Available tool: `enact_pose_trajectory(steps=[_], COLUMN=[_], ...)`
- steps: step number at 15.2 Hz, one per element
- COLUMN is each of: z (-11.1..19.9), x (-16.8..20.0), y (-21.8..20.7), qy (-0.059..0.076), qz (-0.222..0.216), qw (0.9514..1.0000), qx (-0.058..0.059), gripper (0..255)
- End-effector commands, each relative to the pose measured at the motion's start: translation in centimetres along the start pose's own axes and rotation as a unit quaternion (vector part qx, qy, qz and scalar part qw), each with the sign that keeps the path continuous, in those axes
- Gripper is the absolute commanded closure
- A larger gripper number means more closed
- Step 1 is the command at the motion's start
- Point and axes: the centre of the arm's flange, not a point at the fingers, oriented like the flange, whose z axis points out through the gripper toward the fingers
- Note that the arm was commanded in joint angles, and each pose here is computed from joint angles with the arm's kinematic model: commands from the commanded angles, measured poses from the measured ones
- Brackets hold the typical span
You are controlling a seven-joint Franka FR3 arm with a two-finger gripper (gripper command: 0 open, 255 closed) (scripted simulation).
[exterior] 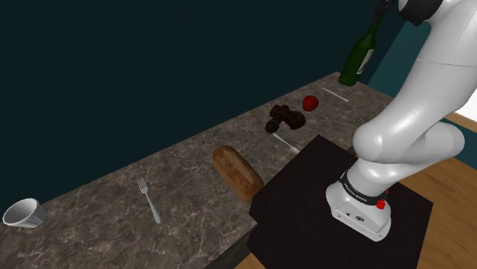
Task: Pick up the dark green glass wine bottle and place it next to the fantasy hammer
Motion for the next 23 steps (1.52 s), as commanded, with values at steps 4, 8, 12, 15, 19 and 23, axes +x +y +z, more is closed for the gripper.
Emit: enact_pose_trajectory(steps=[4,8,12,15,19,23], z=[2.6,4.7,6.8,8.4,10.5,12.6], x=[-0.2,-0.4,-0.6,-0.7,-0.9,-1.1], y=[0.1,0.1,0.1,0.1,0.1,0.1], qy=[0.0,0.0,0.0,0.0,0.0,0.0], qz=[0.0,0.0,0.0,0.0,0.0,0.0], qw=[1.0,1.0,1.0,1.0,1.0,1.0], qx=[-0.001,-0.001,-0.001,-0.001,-0.001,-0.001], gripper=[255,255,255,255,255,255])
